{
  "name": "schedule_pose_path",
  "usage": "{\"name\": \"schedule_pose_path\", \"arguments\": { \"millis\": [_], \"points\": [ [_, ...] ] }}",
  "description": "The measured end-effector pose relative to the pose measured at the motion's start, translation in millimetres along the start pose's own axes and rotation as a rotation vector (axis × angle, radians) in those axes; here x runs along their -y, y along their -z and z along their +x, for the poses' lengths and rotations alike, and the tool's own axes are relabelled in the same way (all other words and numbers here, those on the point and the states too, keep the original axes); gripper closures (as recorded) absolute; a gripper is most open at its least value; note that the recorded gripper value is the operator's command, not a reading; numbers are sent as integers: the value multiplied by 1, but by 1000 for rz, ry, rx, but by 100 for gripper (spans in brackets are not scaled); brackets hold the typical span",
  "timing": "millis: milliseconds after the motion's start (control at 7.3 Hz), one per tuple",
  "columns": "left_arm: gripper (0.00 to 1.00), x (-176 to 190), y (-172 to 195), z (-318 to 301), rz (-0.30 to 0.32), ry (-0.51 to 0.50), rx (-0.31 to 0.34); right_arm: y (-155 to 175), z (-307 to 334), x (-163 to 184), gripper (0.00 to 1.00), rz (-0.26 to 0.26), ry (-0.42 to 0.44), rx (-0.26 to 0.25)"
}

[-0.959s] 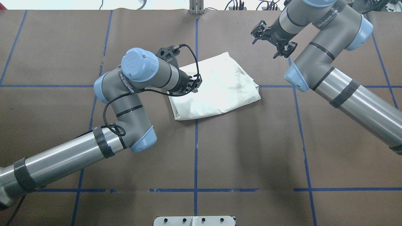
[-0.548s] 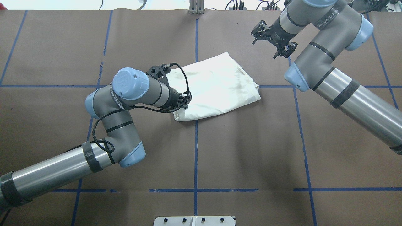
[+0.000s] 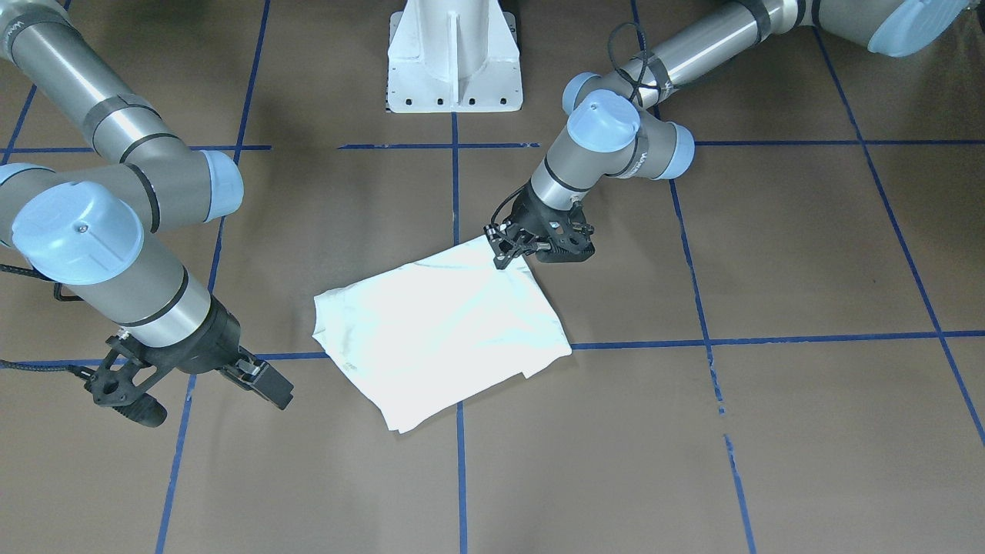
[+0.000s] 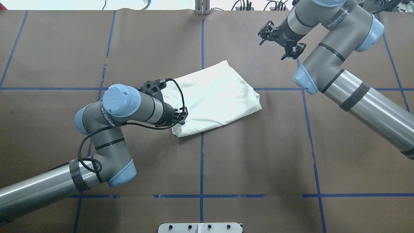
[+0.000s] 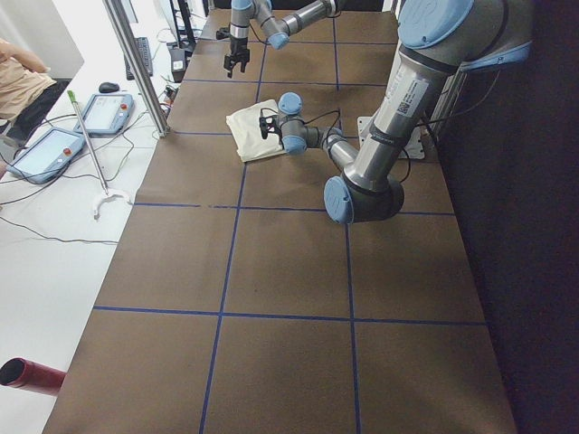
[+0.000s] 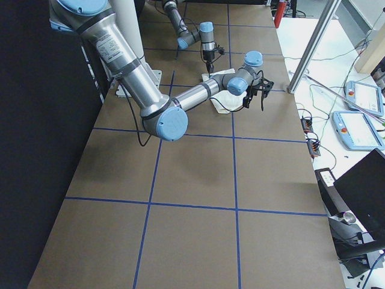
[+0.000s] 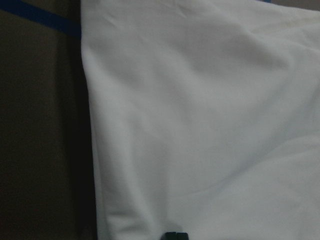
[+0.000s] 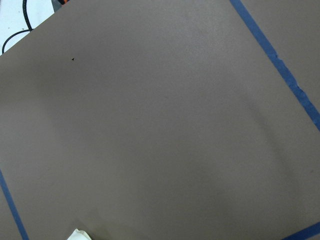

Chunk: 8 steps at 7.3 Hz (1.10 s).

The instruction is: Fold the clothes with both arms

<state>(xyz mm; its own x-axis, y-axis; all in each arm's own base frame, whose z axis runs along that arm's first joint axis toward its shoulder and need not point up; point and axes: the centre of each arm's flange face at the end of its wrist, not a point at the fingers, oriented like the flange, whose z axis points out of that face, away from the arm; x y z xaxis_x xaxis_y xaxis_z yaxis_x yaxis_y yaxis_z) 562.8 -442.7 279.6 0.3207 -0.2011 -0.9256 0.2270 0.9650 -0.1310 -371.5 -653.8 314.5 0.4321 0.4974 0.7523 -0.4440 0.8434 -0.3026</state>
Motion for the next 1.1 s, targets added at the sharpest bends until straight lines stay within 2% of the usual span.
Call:
{"name": "schedule_pose_path", "arguments": {
  "millis": [411,685,959,1096],
  "points": [
    [100,-4,15,-29,-15,-50,17,0,0,0,0,0,0,0],
    [100,-4,32,-42,-17,-124,66,0,-1,0,0,0,0,0],
    [100,-5,55,-29,-20,-181,135,2,-3,-1,0,-1,1,5],
    [100,-8,62,-18,-23,-184,142,4,-4,-2,0,-1,3,8]
  ]
}}
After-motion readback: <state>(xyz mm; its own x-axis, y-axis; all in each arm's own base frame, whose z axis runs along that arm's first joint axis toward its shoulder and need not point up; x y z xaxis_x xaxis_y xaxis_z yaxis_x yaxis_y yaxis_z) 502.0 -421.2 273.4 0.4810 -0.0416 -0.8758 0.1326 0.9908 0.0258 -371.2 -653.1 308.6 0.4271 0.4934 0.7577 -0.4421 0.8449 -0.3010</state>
